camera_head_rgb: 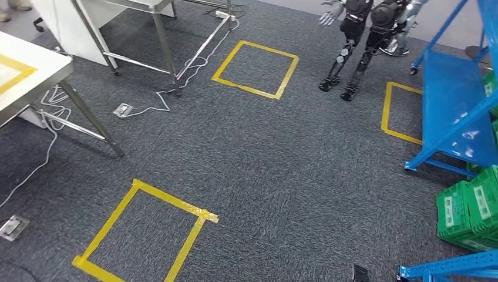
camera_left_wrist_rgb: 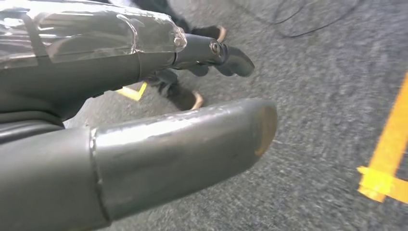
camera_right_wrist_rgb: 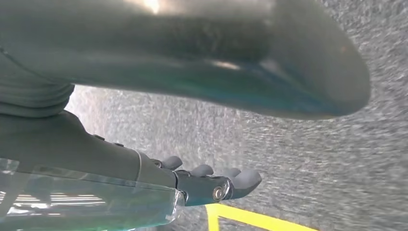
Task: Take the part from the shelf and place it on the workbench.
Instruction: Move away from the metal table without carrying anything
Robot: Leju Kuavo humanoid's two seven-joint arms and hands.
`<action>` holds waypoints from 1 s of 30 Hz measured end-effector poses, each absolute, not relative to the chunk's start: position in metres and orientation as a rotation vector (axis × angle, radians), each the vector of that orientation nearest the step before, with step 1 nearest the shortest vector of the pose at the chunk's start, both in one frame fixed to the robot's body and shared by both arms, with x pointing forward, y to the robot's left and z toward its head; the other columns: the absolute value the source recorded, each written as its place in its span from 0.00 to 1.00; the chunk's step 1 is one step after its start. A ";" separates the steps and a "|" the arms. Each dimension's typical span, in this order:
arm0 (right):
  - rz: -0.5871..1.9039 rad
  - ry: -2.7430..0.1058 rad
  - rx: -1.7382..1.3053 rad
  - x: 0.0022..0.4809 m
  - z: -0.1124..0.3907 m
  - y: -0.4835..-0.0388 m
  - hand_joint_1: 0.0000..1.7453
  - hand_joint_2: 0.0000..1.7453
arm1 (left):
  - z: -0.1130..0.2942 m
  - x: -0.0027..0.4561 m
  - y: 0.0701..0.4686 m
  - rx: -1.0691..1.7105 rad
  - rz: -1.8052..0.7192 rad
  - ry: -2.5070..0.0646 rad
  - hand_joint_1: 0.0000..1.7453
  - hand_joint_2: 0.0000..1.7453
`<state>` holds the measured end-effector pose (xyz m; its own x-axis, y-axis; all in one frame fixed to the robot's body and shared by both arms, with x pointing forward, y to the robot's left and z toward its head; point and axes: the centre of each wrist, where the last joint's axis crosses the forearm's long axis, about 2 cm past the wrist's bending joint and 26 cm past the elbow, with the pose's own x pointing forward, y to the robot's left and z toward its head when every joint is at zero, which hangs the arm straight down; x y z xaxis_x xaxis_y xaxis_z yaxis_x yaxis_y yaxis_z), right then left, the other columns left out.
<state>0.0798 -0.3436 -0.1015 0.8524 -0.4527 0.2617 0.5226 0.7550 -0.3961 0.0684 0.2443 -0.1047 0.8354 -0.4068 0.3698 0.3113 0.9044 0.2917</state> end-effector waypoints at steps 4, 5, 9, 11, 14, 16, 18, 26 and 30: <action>-0.533 -0.150 -0.473 0.079 -0.102 -0.342 0.00 0.00 | -0.105 0.068 0.246 0.225 -0.388 -0.439 0.00 0.00; -0.533 -0.152 -0.472 0.080 -0.102 -0.341 0.00 0.00 | -0.105 0.068 0.246 0.224 -0.390 -0.439 0.00 0.00; -0.531 -0.148 -0.468 0.078 -0.102 -0.340 0.00 0.00 | -0.105 0.068 0.247 0.225 -0.393 -0.438 0.00 0.00; -0.530 -0.151 -0.467 0.079 -0.102 -0.340 0.00 0.00 | -0.105 0.068 0.248 0.225 -0.397 -0.434 0.00 0.00; -0.530 -0.159 -0.462 0.081 -0.102 -0.338 0.00 0.00 | -0.105 0.067 0.250 0.225 -0.405 -0.429 0.00 0.00; -0.527 -0.152 -0.462 0.077 -0.103 -0.337 0.00 0.00 | -0.105 0.068 0.251 0.228 -0.407 -0.428 0.00 0.00; -0.526 -0.147 -0.464 0.075 -0.103 -0.337 0.00 0.00 | -0.105 0.070 0.251 0.229 -0.408 -0.428 0.00 0.00; -0.522 -0.150 -0.467 0.071 -0.104 -0.339 0.00 0.00 | -0.105 0.074 0.252 0.224 -0.427 -0.433 0.00 0.00; -0.517 -0.174 -0.459 0.077 -0.103 -0.338 0.00 0.00 | -0.105 0.071 0.253 0.218 -0.441 -0.421 0.00 0.00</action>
